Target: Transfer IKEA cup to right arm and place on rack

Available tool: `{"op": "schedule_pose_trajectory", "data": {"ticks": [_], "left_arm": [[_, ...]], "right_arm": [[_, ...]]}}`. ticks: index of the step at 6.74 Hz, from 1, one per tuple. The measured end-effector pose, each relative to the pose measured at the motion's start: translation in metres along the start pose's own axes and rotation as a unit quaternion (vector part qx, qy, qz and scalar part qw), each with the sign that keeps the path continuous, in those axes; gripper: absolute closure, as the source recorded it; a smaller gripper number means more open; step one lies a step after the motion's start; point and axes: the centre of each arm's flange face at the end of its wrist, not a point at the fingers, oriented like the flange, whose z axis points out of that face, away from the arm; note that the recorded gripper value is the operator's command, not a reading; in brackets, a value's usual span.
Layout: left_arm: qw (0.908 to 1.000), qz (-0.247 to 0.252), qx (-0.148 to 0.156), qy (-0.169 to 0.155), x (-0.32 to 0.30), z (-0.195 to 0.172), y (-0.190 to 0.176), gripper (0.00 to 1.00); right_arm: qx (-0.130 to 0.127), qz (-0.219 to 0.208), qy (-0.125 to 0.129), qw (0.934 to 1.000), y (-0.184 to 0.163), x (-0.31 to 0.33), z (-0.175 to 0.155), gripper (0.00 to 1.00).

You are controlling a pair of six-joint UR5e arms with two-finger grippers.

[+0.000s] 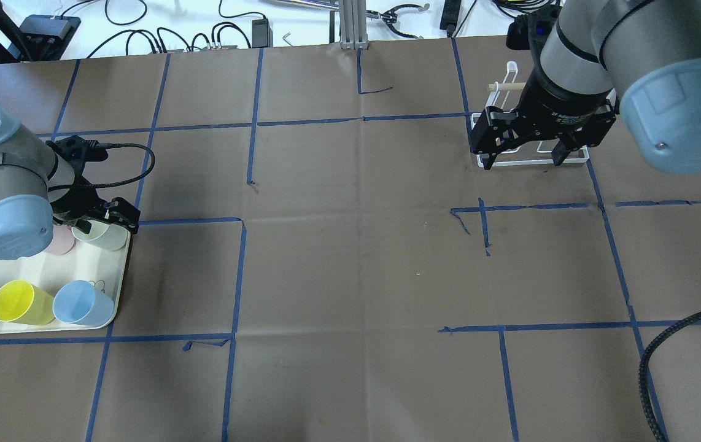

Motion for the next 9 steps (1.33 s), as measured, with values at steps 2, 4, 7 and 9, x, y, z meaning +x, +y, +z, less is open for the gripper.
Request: {"op": "schedule_pose_trajectory", "data": {"ticks": [2, 4, 7, 9], "left_arm": [[1.0000, 0.001, -0.007, 0.002, -0.001, 0.005, 0.000, 0.15], [1.0000, 0.003, -0.008, 0.002, -0.002, 0.005, -0.001, 0.72], [0.9998, -0.014, -0.009, 0.006, -0.028, 0.006, 0.002, 1.00], [0.9998, -0.018, -0.004, 0.004, -0.033, 0.001, 0.003, 1.00]], "right_arm": [[0.000, 0.000, 0.000, 1.0000, 0.000, 0.000, 0.000, 0.00], [0.000, 0.000, 0.000, 1.0000, 0.000, 0.000, 0.000, 0.00], [0.000, 0.000, 0.000, 1.0000, 0.000, 0.000, 0.000, 0.00], [0.000, 0.000, 0.000, 1.0000, 0.000, 0.000, 0.000, 0.00]]}}
